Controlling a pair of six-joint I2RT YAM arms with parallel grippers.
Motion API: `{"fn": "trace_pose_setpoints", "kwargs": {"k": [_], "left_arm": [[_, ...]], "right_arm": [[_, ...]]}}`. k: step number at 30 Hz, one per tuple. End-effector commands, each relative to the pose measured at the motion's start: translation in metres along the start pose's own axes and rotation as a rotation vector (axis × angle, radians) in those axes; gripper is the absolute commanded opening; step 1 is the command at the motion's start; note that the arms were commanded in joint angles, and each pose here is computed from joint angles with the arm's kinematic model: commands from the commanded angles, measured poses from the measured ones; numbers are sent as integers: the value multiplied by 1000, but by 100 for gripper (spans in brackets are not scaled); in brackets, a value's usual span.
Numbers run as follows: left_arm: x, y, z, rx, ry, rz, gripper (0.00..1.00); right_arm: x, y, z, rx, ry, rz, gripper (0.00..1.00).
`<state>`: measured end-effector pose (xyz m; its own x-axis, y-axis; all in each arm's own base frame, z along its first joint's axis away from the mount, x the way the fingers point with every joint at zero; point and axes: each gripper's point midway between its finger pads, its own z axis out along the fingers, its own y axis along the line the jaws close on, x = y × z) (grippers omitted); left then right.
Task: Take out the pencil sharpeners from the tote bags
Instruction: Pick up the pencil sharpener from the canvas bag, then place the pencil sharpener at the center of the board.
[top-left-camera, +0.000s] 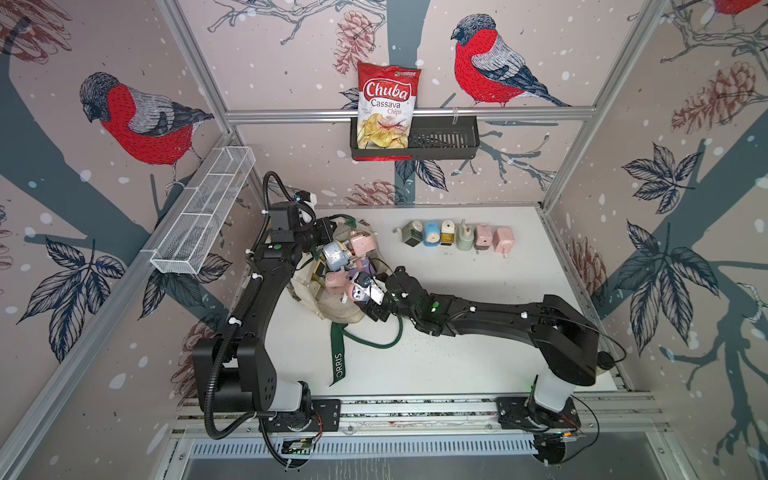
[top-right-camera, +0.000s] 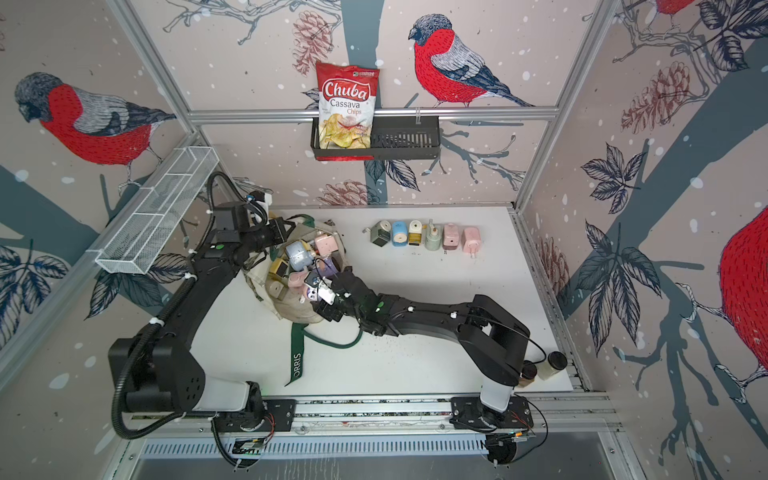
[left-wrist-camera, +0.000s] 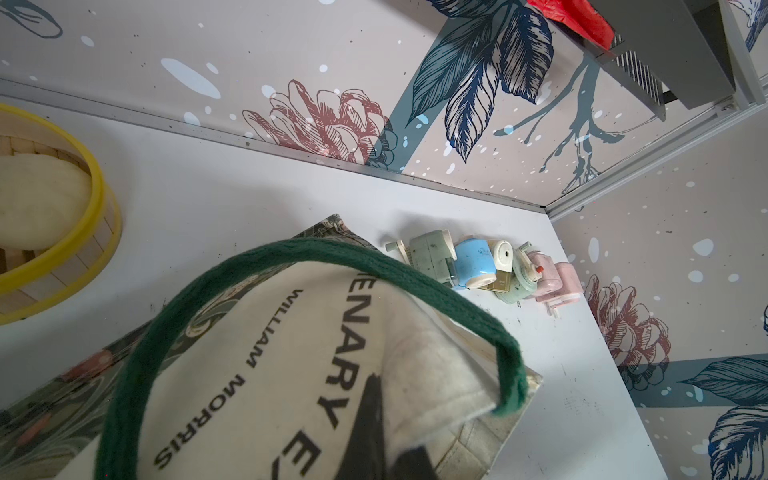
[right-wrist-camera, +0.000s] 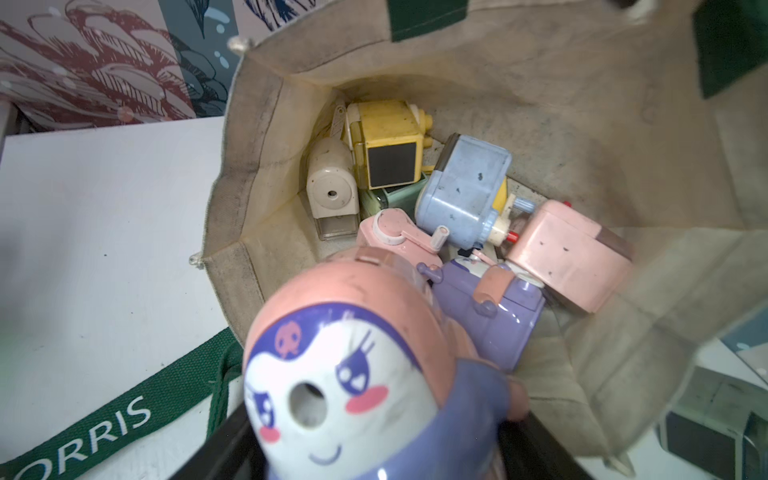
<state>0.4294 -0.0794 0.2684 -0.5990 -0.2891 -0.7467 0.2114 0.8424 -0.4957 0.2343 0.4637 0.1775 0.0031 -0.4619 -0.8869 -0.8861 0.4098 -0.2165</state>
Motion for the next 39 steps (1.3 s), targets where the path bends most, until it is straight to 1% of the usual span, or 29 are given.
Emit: {"fn": "trace_pose_setpoints", "kwargs": {"k": [1,4,7,10,14,18,22,26,34,39], "left_arm": [[-14,-11,-2,42,-46,31,0],[-14,-11,-2,43,-46,29,0],[-14,-11,-2,44,-44,28,0],[-14,-11,-2,45,-46,28,0],[-11,-8,2,43,-35,17,0],[-11,-8,3,47,-32,14,0],[-12,-9,1,49,-40,19,0],[-12,-10,1,50,-38,20,0],[-12,-8,0,41,-40,21,0],[-12,-9,0,43,-40,22,0]], "right_arm": [[-37,-19,-22,22,-193,121,51],[-38,-41,-46,40,-279,213,51],[-31,-60,-66,61,-330,274,50],[-22,-83,-82,122,-360,321,50],[-11,-118,-100,195,-432,412,51],[4,-149,-99,281,-426,471,51],[19,-162,-101,327,-479,521,53],[32,-167,-93,358,-476,550,54],[80,-175,-76,444,-500,621,55],[95,-168,-66,431,-558,618,56]]}}
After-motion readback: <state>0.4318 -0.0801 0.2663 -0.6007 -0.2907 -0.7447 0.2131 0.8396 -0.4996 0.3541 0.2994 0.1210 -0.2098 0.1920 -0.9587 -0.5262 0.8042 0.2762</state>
